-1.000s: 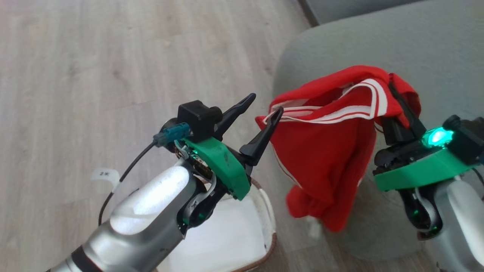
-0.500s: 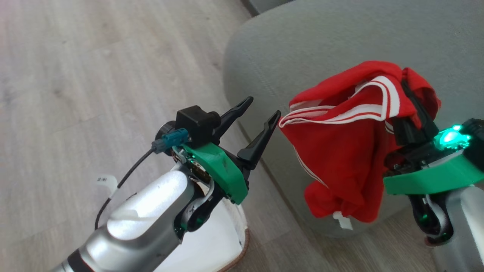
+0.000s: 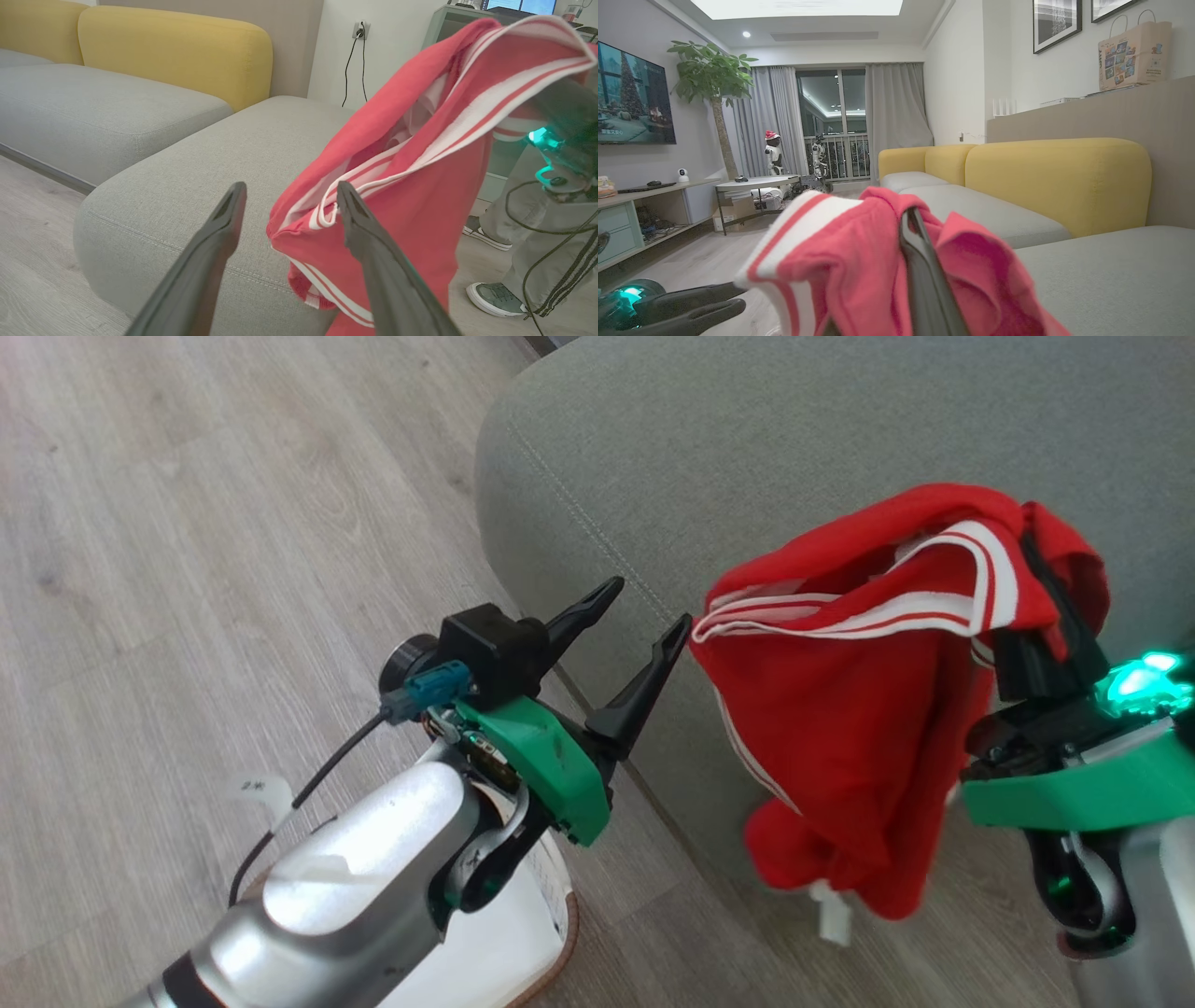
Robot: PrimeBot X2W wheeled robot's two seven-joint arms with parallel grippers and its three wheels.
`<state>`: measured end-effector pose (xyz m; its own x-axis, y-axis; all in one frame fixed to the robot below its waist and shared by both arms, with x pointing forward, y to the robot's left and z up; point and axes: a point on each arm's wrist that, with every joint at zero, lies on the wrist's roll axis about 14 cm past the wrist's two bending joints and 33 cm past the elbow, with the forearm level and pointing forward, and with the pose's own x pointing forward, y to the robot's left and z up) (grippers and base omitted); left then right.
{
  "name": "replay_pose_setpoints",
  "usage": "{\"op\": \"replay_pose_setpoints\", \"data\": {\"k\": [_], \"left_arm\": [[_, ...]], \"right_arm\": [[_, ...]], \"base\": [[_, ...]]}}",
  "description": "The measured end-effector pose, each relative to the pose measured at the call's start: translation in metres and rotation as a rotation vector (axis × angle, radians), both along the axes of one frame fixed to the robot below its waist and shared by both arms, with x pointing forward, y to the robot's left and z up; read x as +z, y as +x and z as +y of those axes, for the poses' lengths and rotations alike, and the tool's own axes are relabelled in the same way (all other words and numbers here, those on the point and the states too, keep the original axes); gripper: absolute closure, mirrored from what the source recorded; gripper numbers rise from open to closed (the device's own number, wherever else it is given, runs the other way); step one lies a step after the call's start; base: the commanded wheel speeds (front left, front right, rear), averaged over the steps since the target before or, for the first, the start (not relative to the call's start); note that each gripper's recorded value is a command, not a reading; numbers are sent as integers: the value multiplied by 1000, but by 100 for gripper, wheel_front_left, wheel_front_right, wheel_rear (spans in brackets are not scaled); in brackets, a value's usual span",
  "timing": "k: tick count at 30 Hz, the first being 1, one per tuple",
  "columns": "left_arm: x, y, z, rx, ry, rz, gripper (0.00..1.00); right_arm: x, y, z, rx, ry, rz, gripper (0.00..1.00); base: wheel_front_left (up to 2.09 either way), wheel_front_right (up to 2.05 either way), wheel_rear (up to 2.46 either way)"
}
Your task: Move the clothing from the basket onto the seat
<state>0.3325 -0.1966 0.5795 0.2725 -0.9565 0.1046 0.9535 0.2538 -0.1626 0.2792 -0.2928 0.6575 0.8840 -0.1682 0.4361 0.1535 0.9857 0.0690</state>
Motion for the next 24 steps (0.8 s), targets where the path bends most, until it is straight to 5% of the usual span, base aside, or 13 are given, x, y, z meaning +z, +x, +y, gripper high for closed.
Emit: {"op": "replay_pose_setpoints", "data": {"k": [7,13,24], "left_arm": [[-6,3,-1,-3,1,8,0],[-9,11,1,-3,-4,14,0],[-30,40,13,10,24,48,0]], "right_arm": [[10,9,1,9,-39,5,100],[61,32,-10,28,-168,-66,100],[106,104,-42,29,-298,-60,100]], "base": [[0,0,0],[0,0,0],[0,0,0]]}}
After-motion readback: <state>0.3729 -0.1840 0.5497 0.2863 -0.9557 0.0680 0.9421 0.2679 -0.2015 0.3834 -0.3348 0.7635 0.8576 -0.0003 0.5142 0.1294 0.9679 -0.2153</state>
